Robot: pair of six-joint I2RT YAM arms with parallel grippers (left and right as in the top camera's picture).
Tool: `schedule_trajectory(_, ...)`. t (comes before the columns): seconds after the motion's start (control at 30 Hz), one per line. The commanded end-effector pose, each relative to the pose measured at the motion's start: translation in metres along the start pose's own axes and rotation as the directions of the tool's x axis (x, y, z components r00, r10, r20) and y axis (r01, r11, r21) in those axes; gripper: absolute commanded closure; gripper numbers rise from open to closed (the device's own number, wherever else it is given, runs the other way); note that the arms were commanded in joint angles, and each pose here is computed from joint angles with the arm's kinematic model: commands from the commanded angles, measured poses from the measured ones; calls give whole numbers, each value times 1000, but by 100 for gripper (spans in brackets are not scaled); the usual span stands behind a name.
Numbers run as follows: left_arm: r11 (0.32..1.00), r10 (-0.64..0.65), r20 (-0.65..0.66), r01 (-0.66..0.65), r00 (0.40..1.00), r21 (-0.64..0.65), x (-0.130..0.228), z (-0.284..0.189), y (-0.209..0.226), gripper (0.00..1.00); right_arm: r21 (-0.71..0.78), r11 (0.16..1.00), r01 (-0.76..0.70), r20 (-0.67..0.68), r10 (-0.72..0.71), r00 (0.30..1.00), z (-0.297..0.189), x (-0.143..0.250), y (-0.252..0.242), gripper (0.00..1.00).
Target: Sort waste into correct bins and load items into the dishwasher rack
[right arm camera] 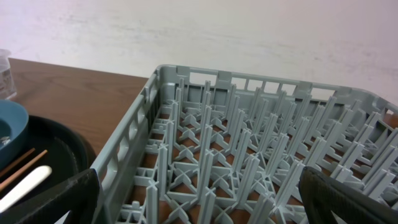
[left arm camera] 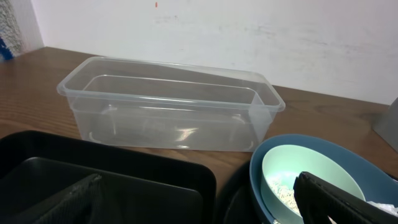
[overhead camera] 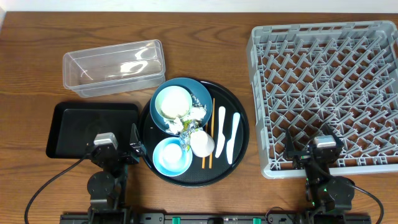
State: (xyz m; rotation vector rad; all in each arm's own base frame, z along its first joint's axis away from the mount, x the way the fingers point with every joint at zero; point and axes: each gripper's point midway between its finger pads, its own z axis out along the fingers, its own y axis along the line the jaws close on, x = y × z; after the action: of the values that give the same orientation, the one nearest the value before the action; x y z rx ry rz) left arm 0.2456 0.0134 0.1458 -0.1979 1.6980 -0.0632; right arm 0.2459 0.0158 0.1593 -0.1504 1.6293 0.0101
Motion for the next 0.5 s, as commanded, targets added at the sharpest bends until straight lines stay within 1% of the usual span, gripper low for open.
schedule_trajectory(0.0, 999, 16, -52, -18, 999, -33, 17, 1, 7, 2, -10, 1000, 11, -5, -11, 1000, 0, 2, 2, 1)
schedule_trajectory(0.07, 999, 0, -46, -2, 999, -33, 15, 1, 7, 2, 3, 1000, 8, -6, -8, 1000, 0, 2, 0, 1)
schedule_trajectory(0.13, 998, -53, -45, 51, 998, -36, 16, 1, 7, 2, 16, 1000, 6, -9, -6, 1000, 0, 2, -2, 1)
schedule_trajectory(0.23, 995, -98, -45, 97, 994, -37, 16, 1, 7, 2, 41, 998, -56, -6, 56, 998, 0, 1, -7, 1)
schedule_trajectory(0.3, 995, -98, -51, 96, 994, -39, 12, -1, 7, 2, 51, 994, -100, 0, 100, 995, -1, -1, -8, 1)
schedule_trajectory(0.47, 995, -96, -101, 91, 990, -47, 2, -8, 4, 2, 51, 989, -140, 2, 140, 990, -4, -12, -9, 1)
